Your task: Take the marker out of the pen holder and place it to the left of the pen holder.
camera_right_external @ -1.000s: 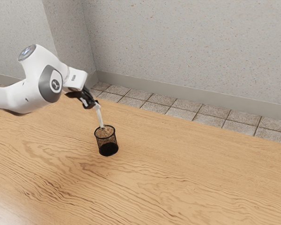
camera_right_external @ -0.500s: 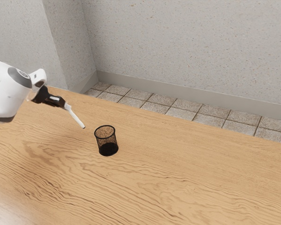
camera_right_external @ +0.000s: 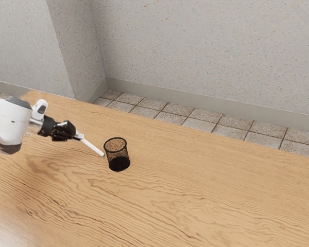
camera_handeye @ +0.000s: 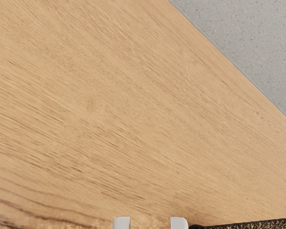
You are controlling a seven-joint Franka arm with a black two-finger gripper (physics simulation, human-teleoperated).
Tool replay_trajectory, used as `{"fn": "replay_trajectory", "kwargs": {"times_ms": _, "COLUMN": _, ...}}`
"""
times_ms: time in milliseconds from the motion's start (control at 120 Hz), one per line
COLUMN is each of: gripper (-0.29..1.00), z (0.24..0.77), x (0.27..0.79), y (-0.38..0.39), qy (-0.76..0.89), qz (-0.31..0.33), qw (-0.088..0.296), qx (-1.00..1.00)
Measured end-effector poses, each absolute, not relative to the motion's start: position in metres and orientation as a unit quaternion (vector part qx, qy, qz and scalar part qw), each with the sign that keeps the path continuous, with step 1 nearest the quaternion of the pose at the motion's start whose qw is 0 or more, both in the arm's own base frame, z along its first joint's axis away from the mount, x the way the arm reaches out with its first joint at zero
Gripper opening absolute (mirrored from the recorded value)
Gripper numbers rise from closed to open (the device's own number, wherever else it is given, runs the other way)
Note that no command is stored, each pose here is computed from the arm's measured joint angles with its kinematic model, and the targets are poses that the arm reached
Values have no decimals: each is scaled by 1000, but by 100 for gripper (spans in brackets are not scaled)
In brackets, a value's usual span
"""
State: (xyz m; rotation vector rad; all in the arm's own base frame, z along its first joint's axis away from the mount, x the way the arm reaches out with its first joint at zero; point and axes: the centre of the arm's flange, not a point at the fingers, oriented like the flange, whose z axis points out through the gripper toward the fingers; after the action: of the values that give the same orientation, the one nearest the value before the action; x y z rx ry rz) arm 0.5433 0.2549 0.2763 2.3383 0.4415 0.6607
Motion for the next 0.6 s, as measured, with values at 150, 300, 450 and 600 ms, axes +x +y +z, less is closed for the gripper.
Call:
{"fn": "replay_trajectory", "kwargs": {"times_ms": 150, "gripper": -4, "z": 256, "x": 541, "y": 253, "qy": 194, "qz": 228, "qw": 352, "qx": 887}}
{"fn": "replay_trajectory", "kwargs": {"times_ms": 300, "gripper": 8, "z": 246, "x": 546, "y": 258, "qy": 209, "qz": 217, "qw": 363, "qx": 882}}
{"fn": "replay_trajectory", "kwargs": {"times_ms": 450, "gripper": 25, "z": 240, "x": 538, "y": 273, "qy": 226, "qz": 210, "qw": 365, "qx": 878}}
{"fn": "replay_trajectory", "kwargs": {"times_ms": 600, "gripper": 38, "z": 234, "x": 539, "y": 278, "qy": 229, "qz": 200, "qw": 363, "qx": 881}}
